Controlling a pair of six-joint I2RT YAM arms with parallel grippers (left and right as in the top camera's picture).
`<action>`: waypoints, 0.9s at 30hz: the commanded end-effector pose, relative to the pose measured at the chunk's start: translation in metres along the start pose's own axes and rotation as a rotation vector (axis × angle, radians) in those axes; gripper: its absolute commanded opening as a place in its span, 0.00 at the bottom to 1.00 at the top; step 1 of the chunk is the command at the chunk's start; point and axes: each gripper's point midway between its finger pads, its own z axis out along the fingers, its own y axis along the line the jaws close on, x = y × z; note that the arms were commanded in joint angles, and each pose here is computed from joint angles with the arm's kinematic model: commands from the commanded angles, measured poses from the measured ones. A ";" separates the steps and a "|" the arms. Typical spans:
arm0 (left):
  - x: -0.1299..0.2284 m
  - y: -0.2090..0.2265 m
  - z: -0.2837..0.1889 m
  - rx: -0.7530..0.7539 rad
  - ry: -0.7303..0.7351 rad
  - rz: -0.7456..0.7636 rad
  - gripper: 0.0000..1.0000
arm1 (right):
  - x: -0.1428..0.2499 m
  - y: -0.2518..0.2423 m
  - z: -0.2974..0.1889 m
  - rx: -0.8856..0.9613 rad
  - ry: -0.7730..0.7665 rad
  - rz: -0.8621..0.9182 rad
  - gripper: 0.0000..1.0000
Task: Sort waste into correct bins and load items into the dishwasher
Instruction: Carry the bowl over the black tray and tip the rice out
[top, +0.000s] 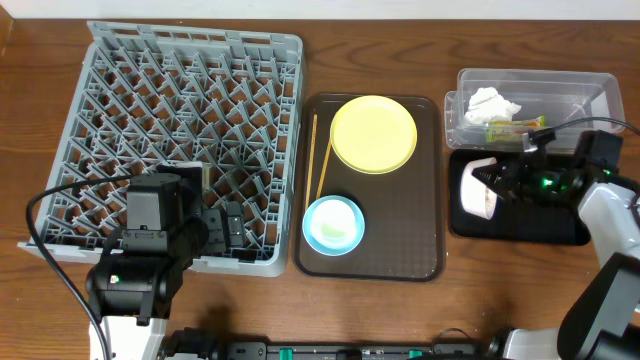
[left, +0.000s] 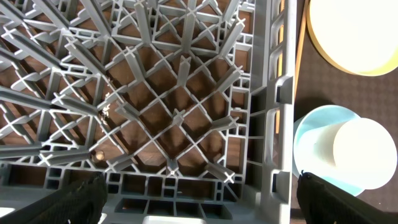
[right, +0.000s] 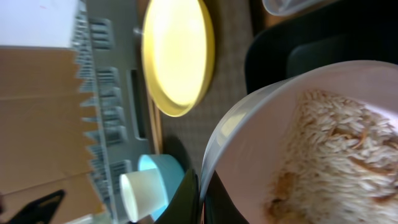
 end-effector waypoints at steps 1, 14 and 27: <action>-0.006 -0.003 -0.005 0.014 -0.018 -0.002 0.98 | -0.002 0.018 -0.006 -0.181 0.008 0.021 0.01; -0.006 -0.003 -0.005 0.014 -0.018 -0.002 0.98 | -0.024 0.001 -0.037 -0.330 -0.080 0.130 0.01; -0.006 -0.003 -0.005 0.014 -0.018 -0.002 0.98 | -0.056 -0.032 -0.087 -0.320 -0.276 0.176 0.01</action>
